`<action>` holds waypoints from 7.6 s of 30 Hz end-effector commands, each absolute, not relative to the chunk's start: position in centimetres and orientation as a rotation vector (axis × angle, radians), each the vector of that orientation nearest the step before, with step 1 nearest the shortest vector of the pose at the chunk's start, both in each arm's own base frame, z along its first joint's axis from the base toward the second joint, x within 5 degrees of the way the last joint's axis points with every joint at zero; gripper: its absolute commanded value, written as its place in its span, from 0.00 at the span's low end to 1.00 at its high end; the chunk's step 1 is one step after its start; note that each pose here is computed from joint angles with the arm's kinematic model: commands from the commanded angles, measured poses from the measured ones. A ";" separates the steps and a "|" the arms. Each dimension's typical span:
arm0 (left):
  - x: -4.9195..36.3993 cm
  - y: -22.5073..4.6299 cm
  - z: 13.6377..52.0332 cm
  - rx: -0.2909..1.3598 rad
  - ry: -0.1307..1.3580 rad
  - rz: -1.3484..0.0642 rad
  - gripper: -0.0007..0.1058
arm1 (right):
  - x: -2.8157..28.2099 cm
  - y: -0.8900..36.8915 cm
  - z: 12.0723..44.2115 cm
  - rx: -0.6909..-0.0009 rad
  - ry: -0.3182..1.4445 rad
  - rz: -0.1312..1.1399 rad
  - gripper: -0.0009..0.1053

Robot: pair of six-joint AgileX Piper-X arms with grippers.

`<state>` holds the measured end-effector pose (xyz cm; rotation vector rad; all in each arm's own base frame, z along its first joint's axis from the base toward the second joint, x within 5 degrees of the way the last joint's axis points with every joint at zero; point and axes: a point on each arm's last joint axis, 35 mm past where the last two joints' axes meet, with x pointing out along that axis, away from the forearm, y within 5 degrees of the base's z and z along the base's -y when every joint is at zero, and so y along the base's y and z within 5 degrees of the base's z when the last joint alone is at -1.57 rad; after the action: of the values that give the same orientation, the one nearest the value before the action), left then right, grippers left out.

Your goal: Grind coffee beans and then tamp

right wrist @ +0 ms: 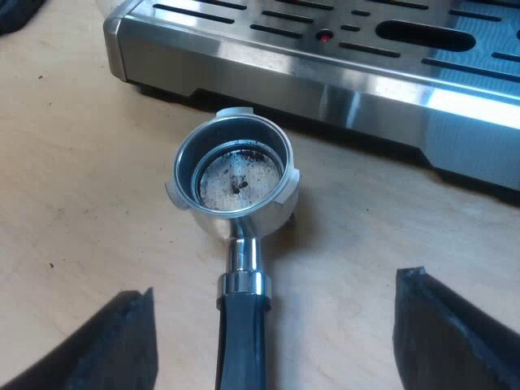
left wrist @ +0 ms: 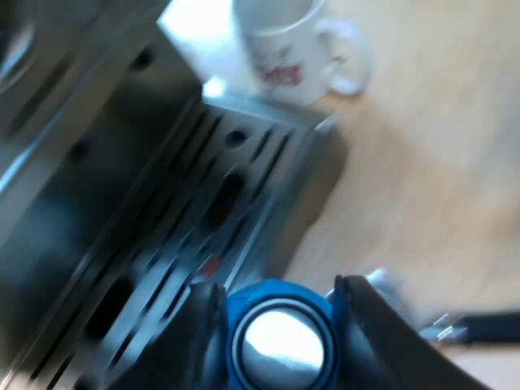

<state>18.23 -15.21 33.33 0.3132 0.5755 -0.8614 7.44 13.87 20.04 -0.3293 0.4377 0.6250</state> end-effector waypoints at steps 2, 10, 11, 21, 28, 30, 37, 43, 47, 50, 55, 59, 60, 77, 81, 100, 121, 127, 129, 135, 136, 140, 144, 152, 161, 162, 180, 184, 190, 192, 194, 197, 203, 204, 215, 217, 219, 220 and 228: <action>19.1 -13.3 33.6 0.257 0.603 -0.803 0.01 | 7.4 13.9 20.2 -0.358 0.413 0.633 0.59; 20.1 -10.7 33.0 0.216 0.676 -0.732 0.01 | 7.6 14.4 21.1 -0.352 0.323 0.665 0.59; 20.3 -10.0 32.9 0.201 0.703 -0.709 0.01 | 7.6 14.4 21.1 -0.352 0.323 0.665 0.59; 19.9 -9.2 29.5 0.187 0.806 -0.680 0.01 | 7.6 15.1 22.2 -0.321 0.248 0.779 0.59; 19.4 -9.0 26.2 0.184 0.855 -0.683 0.01 | 7.4 15.5 22.7 -0.315 0.193 0.859 0.59; 19.2 -9.0 25.3 0.180 0.860 -0.692 0.01 | 7.5 15.5 22.9 -0.320 0.176 0.861 0.59; 18.7 -8.8 22.1 0.175 0.833 -0.701 0.01 | 7.5 15.5 22.9 -0.322 0.174 0.861 0.59; 18.5 -8.7 20.4 0.174 0.791 -0.702 0.01 | 7.5 15.6 22.9 -0.322 0.174 0.863 0.59; 19.0 -8.9 19.8 0.175 0.798 -0.700 0.01 | 7.5 15.5 22.9 -0.323 0.175 0.863 0.59; 19.7 -9.2 19.3 0.177 0.787 -0.681 0.01 | 7.5 15.5 22.9 -0.323 0.175 0.863 0.59; 20.3 -9.4 18.6 0.170 0.795 -0.674 0.01 | 7.5 15.5 22.9 -0.323 0.175 0.863 0.59; 20.7 -9.6 18.3 0.169 0.784 -0.674 0.01 | 7.4 15.5 22.7 -0.334 0.187 0.863 0.59; 20.8 -9.6 18.3 0.169 0.781 -0.674 0.01 | 7.4 15.5 22.7 -0.333 0.186 0.863 0.59; 21.1 -9.7 17.3 0.170 0.804 -0.674 0.10 | 7.4 15.5 22.7 -0.333 0.186 0.863 0.59; 21.1 -9.7 17.3 0.170 0.804 -0.674 0.39 | 7.4 15.5 22.7 -0.333 0.186 0.863 0.59; 20.9 -9.6 18.7 0.171 0.734 -0.666 0.59 | 7.4 15.5 22.7 -0.333 0.186 0.863 0.59; 18.3 -8.6 28.5 0.152 0.610 -0.672 0.75 | 7.4 15.4 23.9 -0.376 0.328 0.845 0.59; 17.6 -8.3 32.5 0.104 0.497 -0.668 0.75 | 7.4 15.3 27.6 -0.412 0.403 0.831 0.59; 17.3 -8.2 33.4 0.101 0.473 -0.677 0.75 | 7.4 15.2 28.3 -0.419 0.413 0.825 0.59; 16.0 -7.7 36.7 0.073 0.389 -0.676 0.75 | 7.4 14.7 30.4 -0.412 0.440 0.760 0.59; 15.8 -7.6 37.2 0.058 0.375 -0.673 0.75 | 7.4 14.7 30.4 -0.413 0.439 0.758 0.59; 15.5 -7.5 39.0 0.043 0.325 -0.672 0.75 | 8.7 13.8 32.7 -0.443 0.520 0.649 0.59; 15.2 -7.3 39.8 0.017 0.316 -0.668 0.75 | 10.9 12.9 33.7 -0.406 0.589 0.573 0.59; 15.2 -6.8 39.7 -0.003 0.347 -0.603 0.75 | 14.4 9.4 34.0 -0.294 0.666 0.458 0.59; 15.9 -2.5 39.6 -0.070 0.384 -0.398 0.75 | 15.6 4.9 34.1 -0.307 0.698 0.312 0.59; 15.8 -2.2 39.6 -0.073 0.378 -0.379 0.75 | 15.6 4.5 34.1 -0.304 0.705 0.306 0.59; 10.8 -1.6 39.8 -0.073 0.408 -0.355 0.75 | 12.8 -0.7 34.9 -0.210 0.681 0.126 0.59; 8.5 -1.5 40.1 -0.069 0.383 -0.356 0.75 | 10.9 -0.6 35.9 -0.221 0.605 0.114 0.59; 5.2 -1.3 40.7 -0.055 0.275 -0.359 0.75 | 7.5 -0.3 37.2 -0.239 0.466 0.094 0.59; 4.1 -1.3 40.8 -0.050 0.238 -0.360 0.75 | 6.1 -0.1 37.4 -0.244 0.429 0.088 0.59; 3.2 -1.3 40.9 -0.046 0.210 -0.361 0.75 | 5.0 0.0 37.4 -0.247 0.407 0.085 0.59; 1.9 -1.2 40.7 -0.042 0.185 -0.355 0.75 | 3.3 0.1 37.3 -0.250 0.381 0.081 0.59; -1.0 -0.8 40.1 -0.032 0.136 -0.301 0.75 | 0.5 0.4 37.0 -0.257 0.320 0.072 0.59; -1.6 -0.8 40.0 -0.030 0.126 -0.293 0.75 | -0.1 0.4 37.0 -0.259 0.307 0.071 0.59; -4.4 -0.5 38.5 -0.031 0.162 -0.235 0.75 | -2.5 0.6 36.2 -0.265 0.256 0.063 0.59; -4.5 -0.4 38.3 -0.032 0.183 -0.230 0.75 | -2.7 0.7 35.8 -0.261 0.289 0.070 0.59; -4.5 -0.4 38.3 -0.032 0.183 -0.227 0.75 | -2.4 0.7 35.4 -0.255 0.303 0.094 0.59; -4.5 -0.4 38.2 -0.032 0.186 -0.225 0.75 | -2.4 0.7 35.4 -0.255 0.306 0.096 0.59; -3.0 -0.3 36.6 -0.031 0.246 -0.180 0.75 | -0.9 0.6 33.3 -0.242 0.368 0.126 0.59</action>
<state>-3.77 -0.37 37.02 -0.0287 0.2156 -0.2013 -1.34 0.63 33.63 -0.2303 0.3596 0.1103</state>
